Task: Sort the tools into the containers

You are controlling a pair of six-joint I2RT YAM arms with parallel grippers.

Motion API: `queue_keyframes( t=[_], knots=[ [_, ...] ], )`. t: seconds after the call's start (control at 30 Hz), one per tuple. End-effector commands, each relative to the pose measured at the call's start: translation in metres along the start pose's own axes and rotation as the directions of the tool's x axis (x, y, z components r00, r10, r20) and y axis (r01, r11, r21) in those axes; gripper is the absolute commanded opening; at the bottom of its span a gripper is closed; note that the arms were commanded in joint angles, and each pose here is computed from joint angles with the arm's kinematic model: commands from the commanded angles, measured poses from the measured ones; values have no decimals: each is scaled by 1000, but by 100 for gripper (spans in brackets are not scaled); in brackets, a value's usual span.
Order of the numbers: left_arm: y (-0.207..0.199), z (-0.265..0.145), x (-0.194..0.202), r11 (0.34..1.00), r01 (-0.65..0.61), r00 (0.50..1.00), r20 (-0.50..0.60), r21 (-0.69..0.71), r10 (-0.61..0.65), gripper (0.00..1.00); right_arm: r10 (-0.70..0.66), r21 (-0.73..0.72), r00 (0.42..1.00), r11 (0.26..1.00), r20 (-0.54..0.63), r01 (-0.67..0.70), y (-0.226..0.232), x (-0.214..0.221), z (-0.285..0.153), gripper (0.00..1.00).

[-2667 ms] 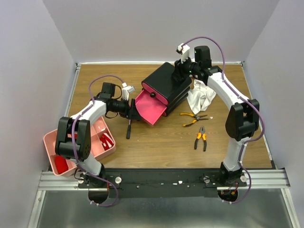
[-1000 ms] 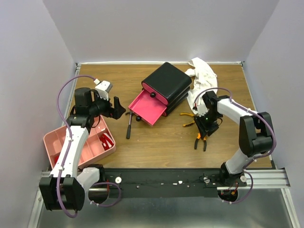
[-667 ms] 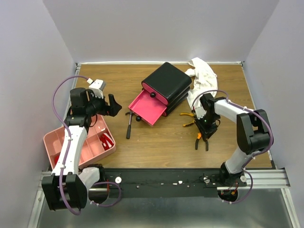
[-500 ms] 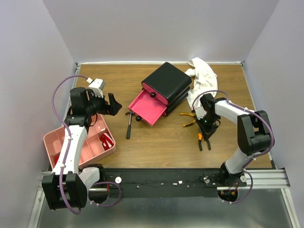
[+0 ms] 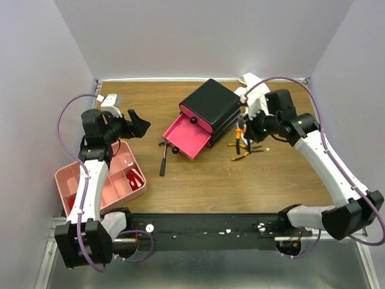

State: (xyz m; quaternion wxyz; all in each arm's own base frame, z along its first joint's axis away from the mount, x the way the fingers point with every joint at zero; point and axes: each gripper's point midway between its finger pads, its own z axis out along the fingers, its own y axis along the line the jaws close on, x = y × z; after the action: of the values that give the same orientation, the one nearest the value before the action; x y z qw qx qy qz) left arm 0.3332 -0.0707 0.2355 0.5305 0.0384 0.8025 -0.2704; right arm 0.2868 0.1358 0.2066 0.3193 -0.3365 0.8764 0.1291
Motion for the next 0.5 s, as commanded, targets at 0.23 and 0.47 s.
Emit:
queue_keyframes(
  t=[0.23, 0.47],
  knots=[
    [-3, -24, -32, 996, 92, 986, 139, -13, -89, 99, -381, -160, 879, 886, 286, 436, 123, -136, 39, 1],
    [12, -48, -31, 987, 152, 966, 217, -54, -137, 99, -459, -147, 860, 856, 224, 495, 129, -152, 101, 1]
  ],
)
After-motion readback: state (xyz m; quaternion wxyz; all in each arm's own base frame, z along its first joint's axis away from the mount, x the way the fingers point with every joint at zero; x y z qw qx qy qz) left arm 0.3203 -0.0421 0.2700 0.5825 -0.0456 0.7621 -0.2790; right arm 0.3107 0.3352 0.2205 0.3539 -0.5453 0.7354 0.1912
